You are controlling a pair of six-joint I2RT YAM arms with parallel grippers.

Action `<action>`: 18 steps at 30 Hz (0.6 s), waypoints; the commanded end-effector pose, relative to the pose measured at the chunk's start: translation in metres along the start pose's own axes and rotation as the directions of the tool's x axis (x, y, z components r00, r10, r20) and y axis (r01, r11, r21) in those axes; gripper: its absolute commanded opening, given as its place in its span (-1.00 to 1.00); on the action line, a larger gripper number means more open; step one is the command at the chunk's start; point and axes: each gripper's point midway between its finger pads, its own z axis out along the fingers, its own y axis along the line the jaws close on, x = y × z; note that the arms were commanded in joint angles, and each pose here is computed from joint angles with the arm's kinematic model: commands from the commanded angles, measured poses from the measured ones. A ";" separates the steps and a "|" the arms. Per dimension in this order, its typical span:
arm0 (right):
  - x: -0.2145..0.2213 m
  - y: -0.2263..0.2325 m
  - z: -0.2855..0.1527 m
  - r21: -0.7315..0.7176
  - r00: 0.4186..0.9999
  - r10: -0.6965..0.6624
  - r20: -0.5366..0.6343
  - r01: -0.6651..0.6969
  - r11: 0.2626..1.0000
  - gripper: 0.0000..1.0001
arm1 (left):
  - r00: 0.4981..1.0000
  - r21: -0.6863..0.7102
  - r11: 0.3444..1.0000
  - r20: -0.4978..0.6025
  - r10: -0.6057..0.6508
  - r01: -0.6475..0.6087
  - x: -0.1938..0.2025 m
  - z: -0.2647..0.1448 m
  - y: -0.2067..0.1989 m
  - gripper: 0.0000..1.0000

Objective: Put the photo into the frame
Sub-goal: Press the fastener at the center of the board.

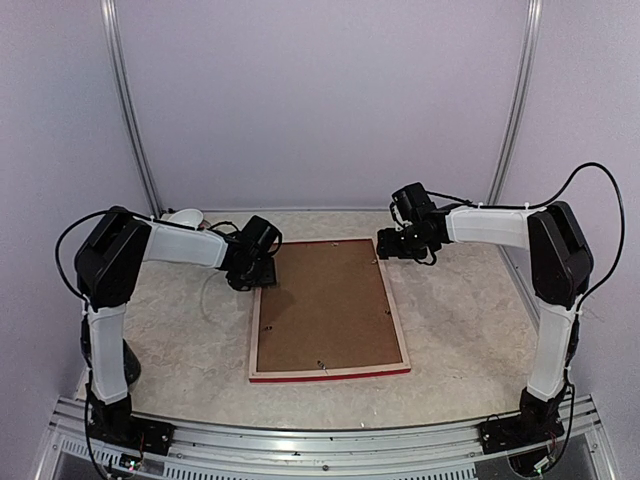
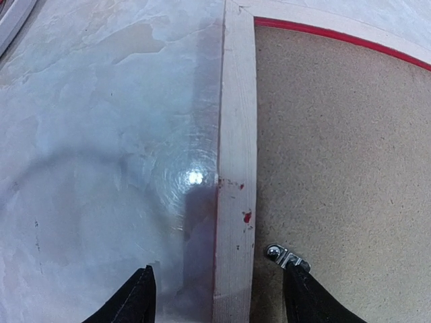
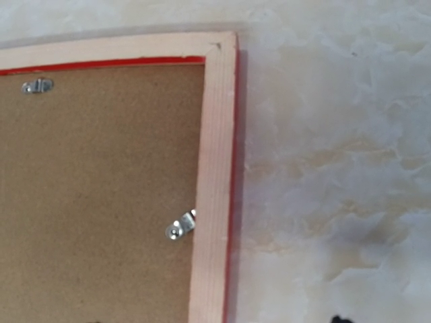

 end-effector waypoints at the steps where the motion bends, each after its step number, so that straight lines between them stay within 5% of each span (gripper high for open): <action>1: -0.005 0.004 -0.006 -0.015 1.000 0.000 0.022 0.000 1.000 0.45 | 0.996 -0.086 0.995 -0.081 0.037 -0.044 0.030 0.000 0.027 0.27; 18: -0.006 0.004 -0.009 -0.011 1.000 -0.003 0.027 0.003 1.000 0.45 | 0.999 -0.025 1.000 0.035 0.009 -0.008 -0.035 -0.016 -0.004 0.35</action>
